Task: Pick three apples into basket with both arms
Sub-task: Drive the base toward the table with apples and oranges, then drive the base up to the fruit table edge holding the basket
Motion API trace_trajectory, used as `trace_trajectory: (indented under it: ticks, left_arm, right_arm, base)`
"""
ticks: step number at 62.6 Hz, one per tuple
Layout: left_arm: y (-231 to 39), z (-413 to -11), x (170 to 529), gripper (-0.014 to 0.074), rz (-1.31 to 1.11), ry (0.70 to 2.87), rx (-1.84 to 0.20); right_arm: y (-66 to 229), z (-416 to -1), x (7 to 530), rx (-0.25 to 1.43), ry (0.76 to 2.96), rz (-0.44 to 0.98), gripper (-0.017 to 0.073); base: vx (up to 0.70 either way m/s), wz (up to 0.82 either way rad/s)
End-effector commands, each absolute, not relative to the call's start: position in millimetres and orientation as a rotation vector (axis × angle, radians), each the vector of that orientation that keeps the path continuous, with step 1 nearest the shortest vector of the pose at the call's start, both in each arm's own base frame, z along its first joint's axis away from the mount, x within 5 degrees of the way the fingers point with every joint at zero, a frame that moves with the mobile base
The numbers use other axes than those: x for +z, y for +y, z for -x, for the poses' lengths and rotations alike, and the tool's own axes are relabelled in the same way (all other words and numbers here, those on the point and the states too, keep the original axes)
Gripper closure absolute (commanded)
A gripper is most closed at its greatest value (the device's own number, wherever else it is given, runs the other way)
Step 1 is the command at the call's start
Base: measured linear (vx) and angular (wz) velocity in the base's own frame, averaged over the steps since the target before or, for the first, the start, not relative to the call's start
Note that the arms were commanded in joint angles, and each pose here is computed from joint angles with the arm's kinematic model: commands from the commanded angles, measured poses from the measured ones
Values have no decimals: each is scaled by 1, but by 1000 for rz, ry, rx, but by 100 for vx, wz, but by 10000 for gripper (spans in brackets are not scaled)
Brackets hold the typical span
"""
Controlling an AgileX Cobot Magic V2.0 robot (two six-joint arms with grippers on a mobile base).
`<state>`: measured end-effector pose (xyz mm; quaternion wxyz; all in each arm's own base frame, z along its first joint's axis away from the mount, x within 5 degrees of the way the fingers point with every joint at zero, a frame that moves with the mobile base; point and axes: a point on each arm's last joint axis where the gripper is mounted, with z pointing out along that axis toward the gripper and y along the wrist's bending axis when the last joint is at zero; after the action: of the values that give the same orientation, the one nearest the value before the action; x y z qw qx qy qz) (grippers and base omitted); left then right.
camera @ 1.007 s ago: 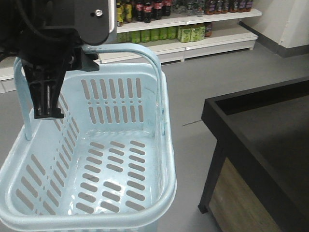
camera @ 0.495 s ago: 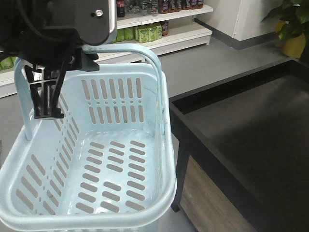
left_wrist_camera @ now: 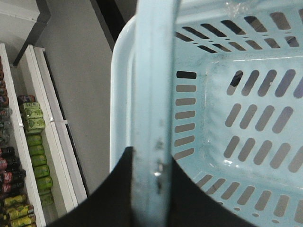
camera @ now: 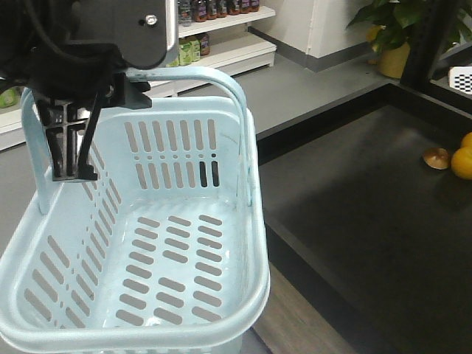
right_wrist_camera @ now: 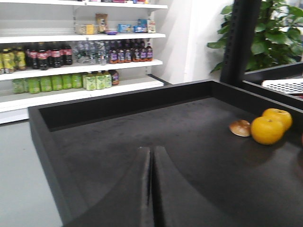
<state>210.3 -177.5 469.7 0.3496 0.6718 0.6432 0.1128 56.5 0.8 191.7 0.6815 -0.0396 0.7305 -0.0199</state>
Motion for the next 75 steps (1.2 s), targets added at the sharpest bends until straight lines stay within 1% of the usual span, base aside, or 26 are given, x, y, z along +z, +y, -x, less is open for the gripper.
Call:
trace_trajectory:
  ticks: [1,38,75]
  left_arm:
    - [-171,-202,490,600,-1654,1605,293]
    - [-171,-202,490,600,-1654,1605,293]
    - [-171,-202,490,600,-1654,1605,293]
  right_arm:
    - [1,-56,195,-56,1562,97,568]
    - [1,-56,195,-56,1562,97,568]
    - [1,-56,195,-56,1562,97,568]
  base:
    - [4,-30]
    - [4,-36]
    - [5,-49]
